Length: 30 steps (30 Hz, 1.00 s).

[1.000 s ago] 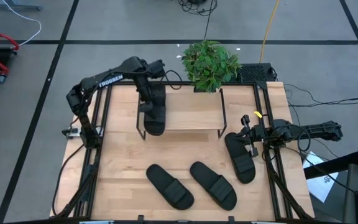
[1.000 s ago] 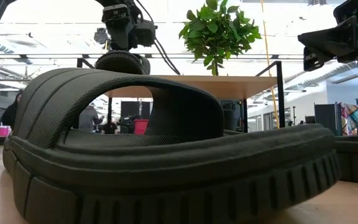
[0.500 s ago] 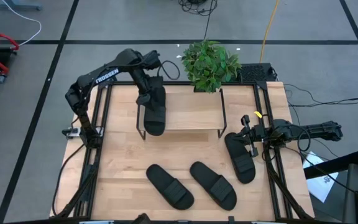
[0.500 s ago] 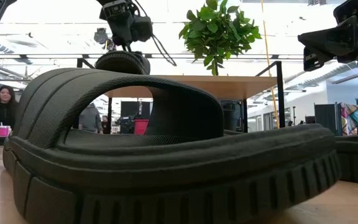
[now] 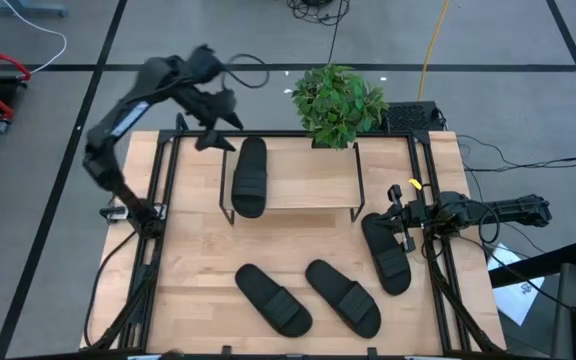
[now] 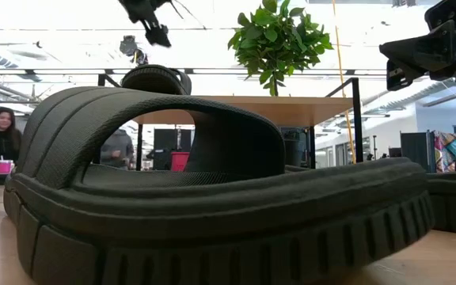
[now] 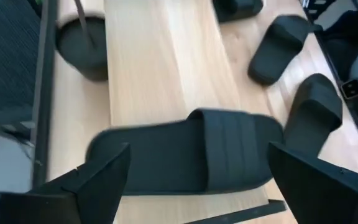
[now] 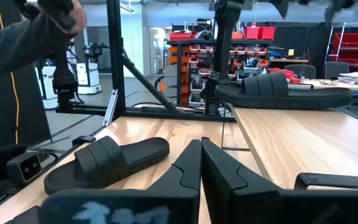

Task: Pick and place slides into the shelf
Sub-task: Put the black slide on the shelf

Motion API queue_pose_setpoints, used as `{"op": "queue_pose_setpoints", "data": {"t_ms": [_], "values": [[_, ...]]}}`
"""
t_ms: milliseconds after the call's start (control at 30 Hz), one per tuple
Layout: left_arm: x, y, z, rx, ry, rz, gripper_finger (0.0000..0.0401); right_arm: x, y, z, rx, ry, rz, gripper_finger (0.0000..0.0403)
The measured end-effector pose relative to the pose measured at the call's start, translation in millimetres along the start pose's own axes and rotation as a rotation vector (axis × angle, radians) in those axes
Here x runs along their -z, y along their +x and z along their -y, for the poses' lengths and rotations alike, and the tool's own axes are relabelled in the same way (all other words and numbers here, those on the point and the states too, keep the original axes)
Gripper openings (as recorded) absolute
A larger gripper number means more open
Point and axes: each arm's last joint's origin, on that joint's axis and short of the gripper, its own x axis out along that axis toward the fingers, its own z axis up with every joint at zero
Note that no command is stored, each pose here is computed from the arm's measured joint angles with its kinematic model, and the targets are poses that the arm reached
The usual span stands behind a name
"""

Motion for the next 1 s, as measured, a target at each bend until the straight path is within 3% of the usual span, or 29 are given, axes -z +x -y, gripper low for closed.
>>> {"op": "queue_pose_setpoints", "data": {"t_ms": [167, 267, 500, 733, 1000], "values": [[0.8, -38.3, 48.5, -0.156, 0.134, 0.109, 0.0292, 0.0, 0.0, 0.0, 0.0, 0.0, 0.0, 0.0], [6.5, -48.8, 71.4, -0.229, 0.154, 0.15, 0.0217, 0.0, 0.0, 0.0, 0.0, 0.0, 0.0, 0.0], [39.0, -50.7, 111.0, -0.285, 0.127, 0.162, 0.0022, 0.0, 0.0, 0.0, 0.0, 0.0, 0.0, 0.0], [72.5, -58.2, 136.0, -0.494, 0.041, 0.349, 0.001, 0.2, 0.0, 0.0, 0.0, 0.0, -0.002, 0.0], [124.8, -28.1, 150.7, -0.506, -0.015, 0.683, 0.0001, 0.6, 0.0, 0.0, 0.0, -0.008, -0.006, 0.0]]}}
